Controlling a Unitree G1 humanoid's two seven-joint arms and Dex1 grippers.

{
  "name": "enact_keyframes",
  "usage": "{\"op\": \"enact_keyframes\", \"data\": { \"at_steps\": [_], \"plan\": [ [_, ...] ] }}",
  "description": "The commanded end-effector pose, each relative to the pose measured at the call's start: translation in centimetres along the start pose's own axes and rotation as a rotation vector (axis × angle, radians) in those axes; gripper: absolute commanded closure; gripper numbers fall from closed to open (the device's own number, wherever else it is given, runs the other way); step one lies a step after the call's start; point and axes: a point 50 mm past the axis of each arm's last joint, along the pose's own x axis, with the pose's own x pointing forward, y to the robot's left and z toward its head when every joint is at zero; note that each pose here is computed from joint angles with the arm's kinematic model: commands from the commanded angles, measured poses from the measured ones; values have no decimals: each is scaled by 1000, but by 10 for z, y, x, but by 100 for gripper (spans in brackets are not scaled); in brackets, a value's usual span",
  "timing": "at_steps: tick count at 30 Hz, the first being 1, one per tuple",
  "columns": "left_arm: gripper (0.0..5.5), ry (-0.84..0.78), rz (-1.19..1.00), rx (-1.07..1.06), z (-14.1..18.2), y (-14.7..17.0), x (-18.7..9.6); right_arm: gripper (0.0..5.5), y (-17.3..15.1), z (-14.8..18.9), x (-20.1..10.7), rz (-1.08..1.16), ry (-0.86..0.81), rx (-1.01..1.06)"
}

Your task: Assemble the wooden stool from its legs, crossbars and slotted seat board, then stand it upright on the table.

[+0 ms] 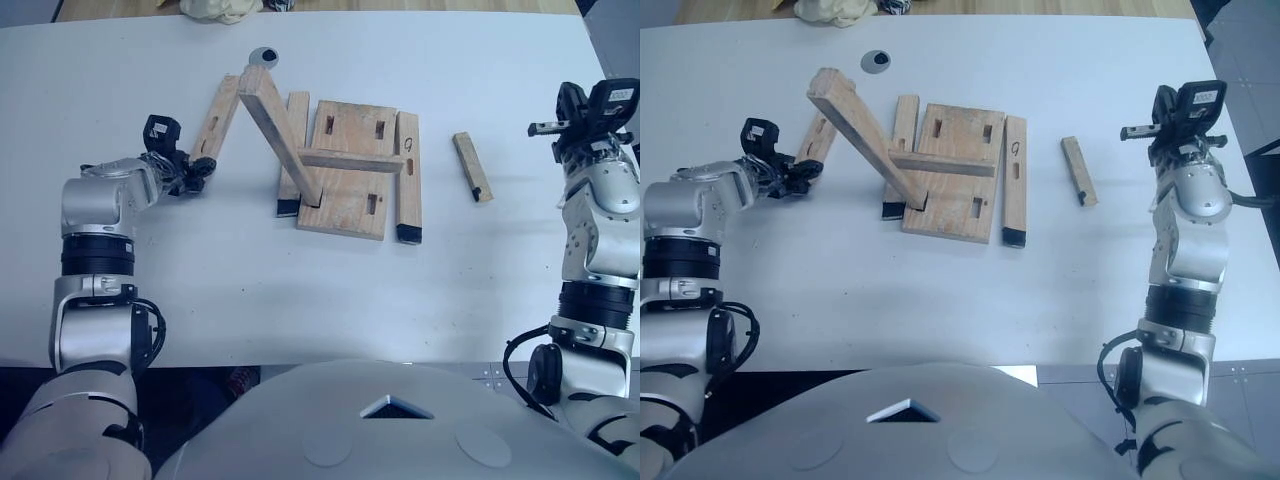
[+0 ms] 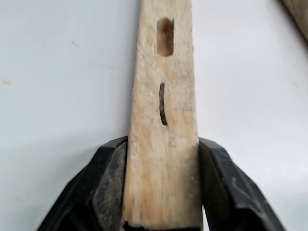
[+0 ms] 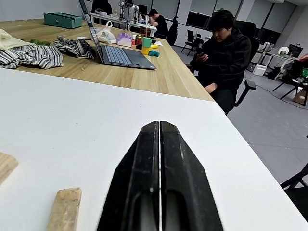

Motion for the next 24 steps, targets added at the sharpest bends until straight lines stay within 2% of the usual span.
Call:
{"op": "enact_keyframes", "data": {
  "at_steps": [1, 4, 6, 9, 12, 15, 17, 20, 24],
  "plan": [
    [349, -453, -64, 61, 53, -5, -5, 550, -9, 50, 13, 90, -166, 198],
    [349, -758, -379, 123, 108, -32, -26, 499, -24, 98, 22, 309, -279, 457],
    [349, -873, -561, 161, 133, -48, -37, 470, -30, 136, 25, 527, -334, 557],
    [349, -991, -794, 200, 171, -66, -55, 417, -27, 187, 19, 845, -385, 625],
    [349, -1047, -1017, 223, 194, -89, -73, 373, -10, 221, 4, 1184, -377, 650],
    [349, -1022, -1180, 245, 195, -114, -81, 330, 11, 230, 4, 1330, -320, 678],
    [349, -968, -1274, 181, 186, -123, -78, 294, 19, 234, 1, 1418, -310, 729],
    [349, -894, -1366, 86, 172, -131, -74, 241, 27, 238, -6, 1506, -308, 744],
    [349, -841, -1417, 75, 162, -137, -74, 173, 32, 239, -10, 1542, -291, 732]
  ]
}}
